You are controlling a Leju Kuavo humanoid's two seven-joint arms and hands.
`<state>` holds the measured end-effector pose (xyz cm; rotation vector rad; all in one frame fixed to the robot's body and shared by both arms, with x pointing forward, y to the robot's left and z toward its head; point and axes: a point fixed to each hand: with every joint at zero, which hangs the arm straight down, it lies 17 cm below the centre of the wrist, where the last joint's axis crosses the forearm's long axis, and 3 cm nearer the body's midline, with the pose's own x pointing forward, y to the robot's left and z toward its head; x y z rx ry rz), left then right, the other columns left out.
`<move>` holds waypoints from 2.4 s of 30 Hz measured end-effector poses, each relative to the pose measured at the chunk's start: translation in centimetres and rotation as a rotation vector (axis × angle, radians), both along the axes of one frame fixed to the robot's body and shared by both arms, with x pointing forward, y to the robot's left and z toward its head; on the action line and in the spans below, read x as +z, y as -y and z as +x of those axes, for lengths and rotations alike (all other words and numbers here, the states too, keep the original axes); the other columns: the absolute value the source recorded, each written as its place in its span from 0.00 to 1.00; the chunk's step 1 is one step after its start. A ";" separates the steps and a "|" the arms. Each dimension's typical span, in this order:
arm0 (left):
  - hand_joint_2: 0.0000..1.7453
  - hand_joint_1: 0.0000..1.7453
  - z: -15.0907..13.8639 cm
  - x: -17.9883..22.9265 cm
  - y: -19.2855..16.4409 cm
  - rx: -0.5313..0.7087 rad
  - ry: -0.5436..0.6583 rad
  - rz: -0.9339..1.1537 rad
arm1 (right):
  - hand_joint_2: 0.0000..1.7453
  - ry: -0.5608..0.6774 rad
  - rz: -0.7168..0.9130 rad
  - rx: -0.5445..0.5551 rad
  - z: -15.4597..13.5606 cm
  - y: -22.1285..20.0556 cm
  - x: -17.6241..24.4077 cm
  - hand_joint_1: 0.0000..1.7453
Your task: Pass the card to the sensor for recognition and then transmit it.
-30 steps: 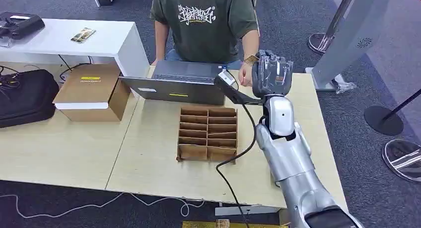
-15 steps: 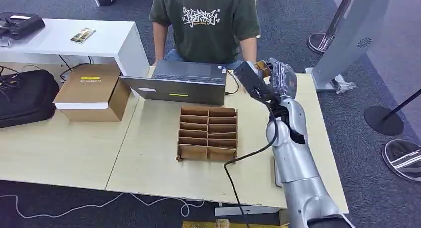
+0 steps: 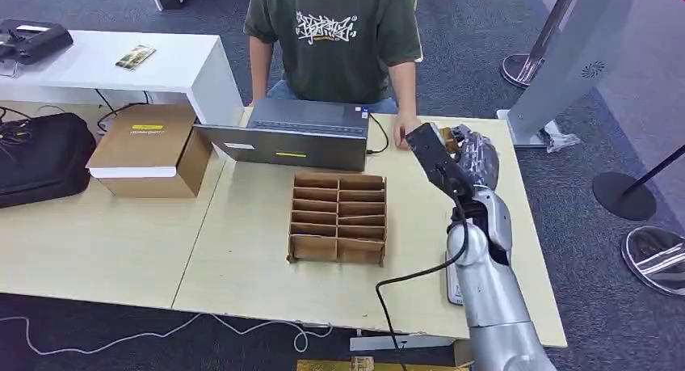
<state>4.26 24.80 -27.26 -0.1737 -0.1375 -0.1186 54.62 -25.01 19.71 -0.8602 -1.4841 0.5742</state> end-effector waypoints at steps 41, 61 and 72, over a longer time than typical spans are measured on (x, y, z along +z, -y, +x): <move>0.00 0.00 0.1 0.0 0.3 0.033 0.000 0.003 | 1.00 -0.213 -0.031 -0.274 -8.9 11.9 -11.0 1.00; 0.00 0.00 -0.2 0.4 0.9 0.094 0.003 -0.014 | 1.00 -0.348 -0.071 -0.340 -16.4 13.8 -13.5 1.00; 0.00 0.00 -0.2 0.4 0.8 0.095 0.001 -0.011 | 1.00 -0.397 -0.057 -0.337 -17.2 13.8 -14.8 1.00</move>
